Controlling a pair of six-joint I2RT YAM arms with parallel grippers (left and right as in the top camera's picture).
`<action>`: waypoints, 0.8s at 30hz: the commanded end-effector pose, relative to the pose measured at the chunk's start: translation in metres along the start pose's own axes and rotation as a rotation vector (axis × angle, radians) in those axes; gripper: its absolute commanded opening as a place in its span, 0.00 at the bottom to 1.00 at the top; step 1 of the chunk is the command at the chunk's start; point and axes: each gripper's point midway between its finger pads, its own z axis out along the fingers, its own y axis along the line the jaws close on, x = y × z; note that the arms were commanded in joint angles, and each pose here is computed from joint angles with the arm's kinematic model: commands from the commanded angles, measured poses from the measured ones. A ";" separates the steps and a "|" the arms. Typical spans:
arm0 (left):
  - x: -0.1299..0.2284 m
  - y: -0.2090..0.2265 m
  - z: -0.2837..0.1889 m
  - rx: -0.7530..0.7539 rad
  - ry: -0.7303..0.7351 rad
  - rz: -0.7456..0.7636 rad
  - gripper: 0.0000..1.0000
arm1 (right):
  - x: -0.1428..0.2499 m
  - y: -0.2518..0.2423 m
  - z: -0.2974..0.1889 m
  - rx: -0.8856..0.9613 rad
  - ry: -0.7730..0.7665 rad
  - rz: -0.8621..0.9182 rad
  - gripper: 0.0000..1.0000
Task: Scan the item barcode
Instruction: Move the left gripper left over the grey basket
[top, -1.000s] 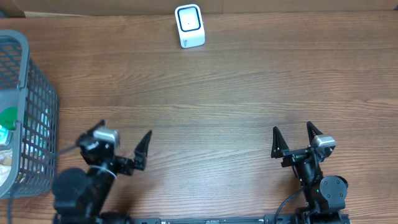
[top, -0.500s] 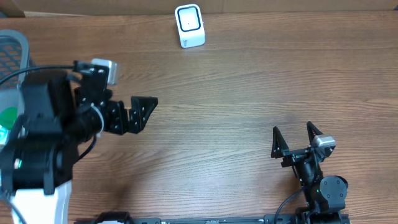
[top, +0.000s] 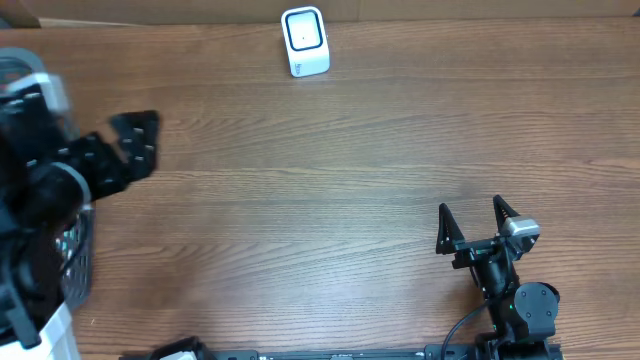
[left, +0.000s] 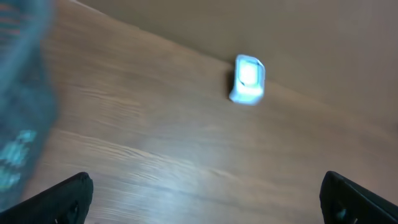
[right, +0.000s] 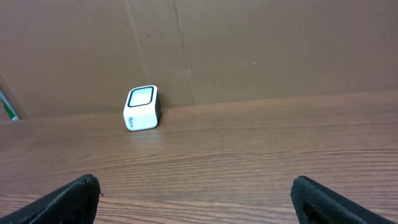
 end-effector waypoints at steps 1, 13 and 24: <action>-0.013 0.028 -0.006 -0.092 -0.046 -0.126 1.00 | 0.002 -0.003 0.000 0.013 -0.003 0.003 1.00; -0.025 0.106 0.018 -0.260 -0.030 -0.423 1.00 | 0.002 -0.003 0.000 0.013 -0.003 0.003 1.00; -0.023 0.151 0.023 -0.409 -0.022 -0.475 1.00 | 0.002 -0.003 0.000 0.013 -0.003 0.003 1.00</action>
